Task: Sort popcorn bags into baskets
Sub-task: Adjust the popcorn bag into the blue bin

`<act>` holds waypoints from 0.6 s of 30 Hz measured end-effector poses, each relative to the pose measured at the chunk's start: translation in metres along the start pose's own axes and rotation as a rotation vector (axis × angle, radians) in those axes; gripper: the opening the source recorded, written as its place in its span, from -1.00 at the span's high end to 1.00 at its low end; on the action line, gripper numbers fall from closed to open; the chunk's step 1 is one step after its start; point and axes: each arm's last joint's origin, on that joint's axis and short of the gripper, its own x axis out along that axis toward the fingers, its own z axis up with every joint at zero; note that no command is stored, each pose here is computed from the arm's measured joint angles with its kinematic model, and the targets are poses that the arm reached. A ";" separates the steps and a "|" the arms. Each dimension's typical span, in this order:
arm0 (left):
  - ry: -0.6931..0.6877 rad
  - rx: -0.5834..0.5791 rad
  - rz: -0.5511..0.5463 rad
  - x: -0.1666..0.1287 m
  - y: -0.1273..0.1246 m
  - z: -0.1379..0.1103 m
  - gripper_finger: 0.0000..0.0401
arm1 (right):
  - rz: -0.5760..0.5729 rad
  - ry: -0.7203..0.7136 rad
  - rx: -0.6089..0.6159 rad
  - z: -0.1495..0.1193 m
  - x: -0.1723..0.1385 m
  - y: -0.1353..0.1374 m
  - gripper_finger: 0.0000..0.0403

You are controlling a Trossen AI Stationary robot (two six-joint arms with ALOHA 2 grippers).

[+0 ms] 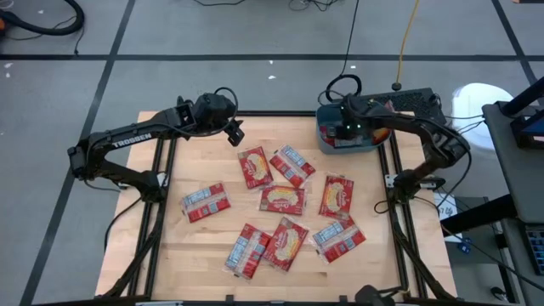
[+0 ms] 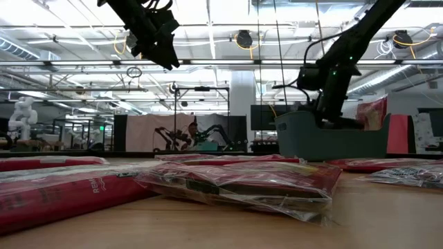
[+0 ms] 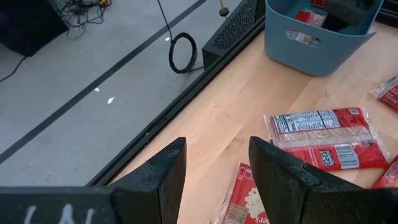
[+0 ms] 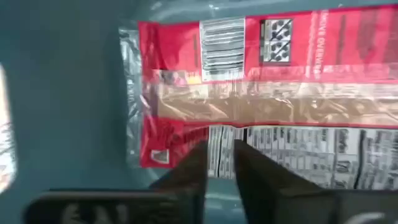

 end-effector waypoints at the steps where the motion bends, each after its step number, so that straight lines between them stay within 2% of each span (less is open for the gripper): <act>1: 0.000 0.000 0.000 0.000 0.000 0.000 0.11 | 0.000 -0.007 -0.001 0.001 0.002 0.000 0.47; 6: 0.002 -0.008 0.000 0.000 0.000 0.000 0.11 | -0.002 -0.108 -0.033 0.009 0.003 0.004 0.03; 9: 0.006 -0.008 0.000 0.000 0.000 -0.001 0.11 | -0.048 -0.131 -0.058 0.010 0.004 0.002 -0.12; 12: 0.006 -0.012 -0.003 0.000 0.000 -0.001 0.11 | -0.064 -0.130 -0.100 0.011 0.009 0.002 -0.17; 18: 0.007 -0.008 -0.004 0.000 0.000 -0.001 0.11 | -0.091 -0.107 -0.213 0.007 0.026 0.009 -0.14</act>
